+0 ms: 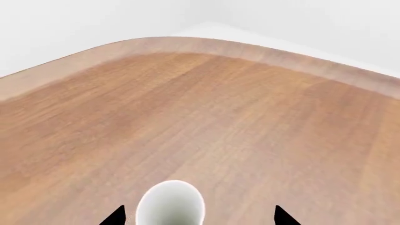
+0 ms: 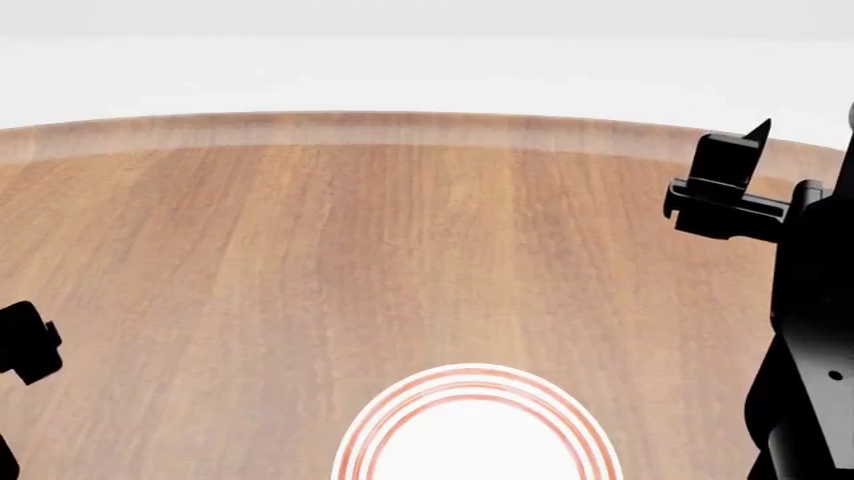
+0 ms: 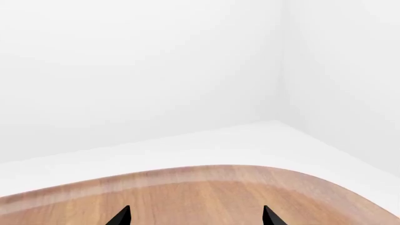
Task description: Pick up the red mug and put it on the plate
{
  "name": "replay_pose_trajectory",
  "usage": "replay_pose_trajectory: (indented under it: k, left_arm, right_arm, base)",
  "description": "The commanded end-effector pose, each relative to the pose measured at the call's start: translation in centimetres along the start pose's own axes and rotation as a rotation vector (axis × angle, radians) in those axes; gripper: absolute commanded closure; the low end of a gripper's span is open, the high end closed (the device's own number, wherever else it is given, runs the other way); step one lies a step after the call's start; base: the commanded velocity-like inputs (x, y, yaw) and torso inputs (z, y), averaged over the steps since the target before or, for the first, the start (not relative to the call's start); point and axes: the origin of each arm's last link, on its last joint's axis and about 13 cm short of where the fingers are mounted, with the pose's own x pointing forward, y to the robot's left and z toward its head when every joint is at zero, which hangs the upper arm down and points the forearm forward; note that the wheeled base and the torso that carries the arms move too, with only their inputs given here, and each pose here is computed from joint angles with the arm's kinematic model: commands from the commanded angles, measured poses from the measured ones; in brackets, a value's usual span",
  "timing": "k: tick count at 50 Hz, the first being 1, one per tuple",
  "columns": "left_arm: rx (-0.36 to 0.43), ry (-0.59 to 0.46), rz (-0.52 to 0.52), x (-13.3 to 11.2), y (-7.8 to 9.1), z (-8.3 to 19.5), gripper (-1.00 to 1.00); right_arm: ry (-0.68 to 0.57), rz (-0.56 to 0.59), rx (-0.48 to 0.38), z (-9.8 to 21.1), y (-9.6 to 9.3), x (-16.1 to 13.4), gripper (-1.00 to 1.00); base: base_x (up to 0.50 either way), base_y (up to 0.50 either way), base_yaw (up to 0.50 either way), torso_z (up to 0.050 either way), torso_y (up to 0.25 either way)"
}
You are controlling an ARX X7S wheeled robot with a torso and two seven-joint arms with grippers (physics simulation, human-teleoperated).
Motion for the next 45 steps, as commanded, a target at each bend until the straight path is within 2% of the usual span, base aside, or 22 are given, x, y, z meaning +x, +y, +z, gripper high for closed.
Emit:
replay_pose_trajectory:
  k: [1,23,45]
  left_arm:
    - [-0.002,0.032,0.020,0.5,0.0,-0.5,-1.00]
    - [0.011,0.139,0.063,1.8,-0.3,-1.9,-1.00]
    - [0.061,0.221,0.033,3.0,-0.7,-3.4,-1.00]
  right_arm:
    - [0.005,0.000,0.001,-0.2,0.0,0.1,-1.00]
    - [0.013,0.005,-0.001,-0.5,0.2,0.2,-1.00]
    - [0.023,0.014,-0.001,-0.8,0.4,0.4,-1.00]
  base:
    - [0.00,0.00,0.00,0.000,0.000]
    - [0.00,0.00,0.00,0.000,0.000]
    - [0.00,0.00,0.00,0.000,0.000]
